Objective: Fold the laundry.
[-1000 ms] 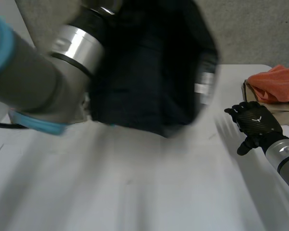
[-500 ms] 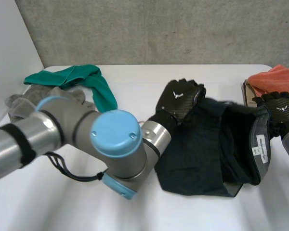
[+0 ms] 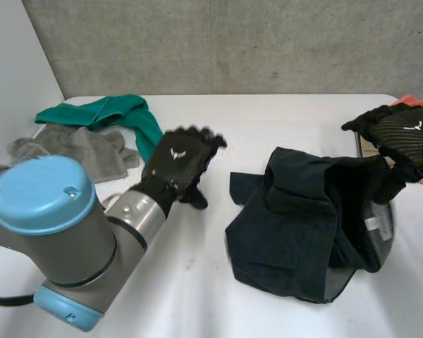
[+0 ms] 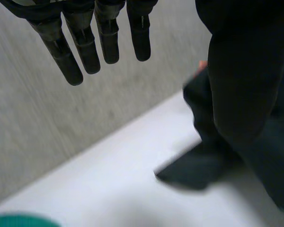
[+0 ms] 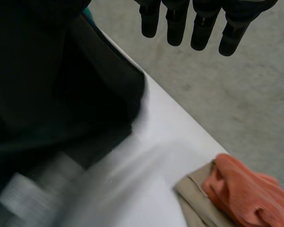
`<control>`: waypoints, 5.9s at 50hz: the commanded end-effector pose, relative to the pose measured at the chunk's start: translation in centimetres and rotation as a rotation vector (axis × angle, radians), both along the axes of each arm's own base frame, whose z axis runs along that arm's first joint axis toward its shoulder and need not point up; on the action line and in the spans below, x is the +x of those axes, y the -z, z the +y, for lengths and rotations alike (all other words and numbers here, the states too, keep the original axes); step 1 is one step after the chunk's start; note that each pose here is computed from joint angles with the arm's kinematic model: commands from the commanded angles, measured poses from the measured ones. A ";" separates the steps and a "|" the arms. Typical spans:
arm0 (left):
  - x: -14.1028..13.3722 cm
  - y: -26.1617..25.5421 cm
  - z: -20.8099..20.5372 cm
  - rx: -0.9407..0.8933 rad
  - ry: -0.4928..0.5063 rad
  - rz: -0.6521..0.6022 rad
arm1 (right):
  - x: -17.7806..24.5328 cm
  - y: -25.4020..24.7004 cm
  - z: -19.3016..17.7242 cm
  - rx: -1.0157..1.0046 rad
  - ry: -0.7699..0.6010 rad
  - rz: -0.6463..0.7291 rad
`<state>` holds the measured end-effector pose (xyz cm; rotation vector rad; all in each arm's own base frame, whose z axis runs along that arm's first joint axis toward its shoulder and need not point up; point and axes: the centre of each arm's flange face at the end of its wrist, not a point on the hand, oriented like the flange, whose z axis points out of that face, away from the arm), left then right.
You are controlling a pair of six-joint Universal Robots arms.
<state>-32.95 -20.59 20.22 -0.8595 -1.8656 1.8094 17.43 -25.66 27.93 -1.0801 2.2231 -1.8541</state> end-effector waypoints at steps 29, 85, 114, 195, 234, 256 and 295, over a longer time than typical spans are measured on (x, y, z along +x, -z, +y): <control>-5.0 7.9 1.6 0.172 0.215 -0.166 | 6.5 9.9 6.9 0.249 -0.115 0.246; 1.5 3.1 3.2 0.071 -0.128 -0.176 | 9.5 9.5 -1.0 0.030 -0.140 -0.028; 7.6 4.6 -7.2 0.153 -0.008 -0.093 | 8.5 11.9 0.6 0.115 -0.128 0.003; 2.0 -7.4 -5.5 -0.393 -0.114 0.351 | 9.5 -0.9 -5.5 -0.469 -0.044 -0.248; 6.0 3.4 2.2 0.237 -0.118 -0.235 | 6.7 13.3 -1.8 0.040 -0.028 0.108; 6.5 0.5 1.5 0.082 -0.141 -0.165 | 6.4 10.9 -2.6 -0.037 -0.007 0.129; 9.2 -9.4 1.8 -0.066 -0.227 -0.029 | 7.9 0.0 -3.9 -0.270 0.048 0.267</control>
